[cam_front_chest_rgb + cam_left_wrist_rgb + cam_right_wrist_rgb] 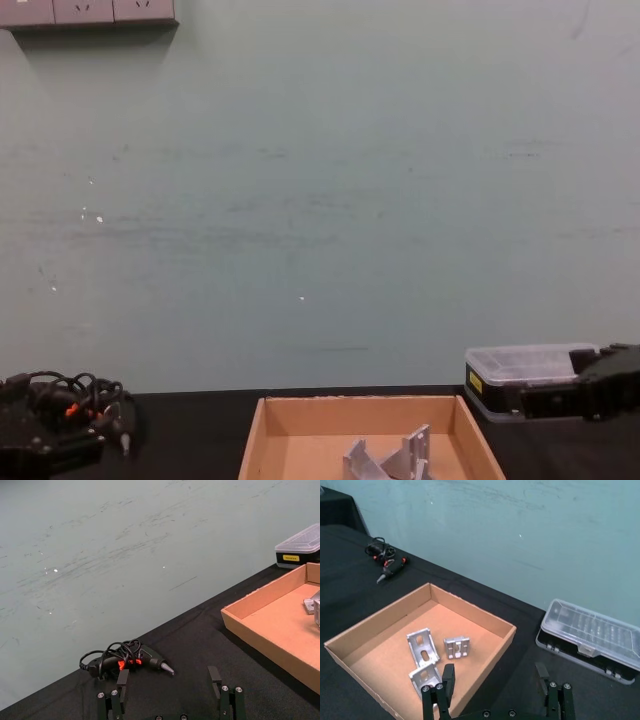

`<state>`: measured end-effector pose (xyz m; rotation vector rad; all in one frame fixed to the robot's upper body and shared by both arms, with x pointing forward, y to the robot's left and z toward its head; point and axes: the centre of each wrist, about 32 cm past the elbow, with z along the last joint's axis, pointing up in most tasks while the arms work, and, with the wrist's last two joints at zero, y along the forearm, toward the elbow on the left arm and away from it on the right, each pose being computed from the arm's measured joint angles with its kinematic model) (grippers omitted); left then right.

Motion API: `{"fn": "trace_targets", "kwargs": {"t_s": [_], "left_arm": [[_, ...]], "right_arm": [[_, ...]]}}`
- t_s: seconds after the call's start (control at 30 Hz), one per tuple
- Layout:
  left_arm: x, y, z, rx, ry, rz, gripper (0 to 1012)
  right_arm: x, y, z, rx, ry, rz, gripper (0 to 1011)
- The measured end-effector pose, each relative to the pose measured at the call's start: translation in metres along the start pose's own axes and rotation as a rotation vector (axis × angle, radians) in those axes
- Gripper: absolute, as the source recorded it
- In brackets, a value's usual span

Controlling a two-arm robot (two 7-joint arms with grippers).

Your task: Use one hand to pick up the angle iron from the table and place it into the box.

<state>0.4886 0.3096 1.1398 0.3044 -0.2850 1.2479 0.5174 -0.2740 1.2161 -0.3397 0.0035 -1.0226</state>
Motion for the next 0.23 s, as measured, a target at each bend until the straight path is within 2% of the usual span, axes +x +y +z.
{"fn": "trace_targets", "kwargs": {"t_s": [0.23], "left_arm": [[0.0000,0.0000,0.0000,0.000,0.000,0.000,1000]], "right_arm": [[0.0003,-0.0005,-0.0004,-0.004,0.001,0.001,1000]]}}
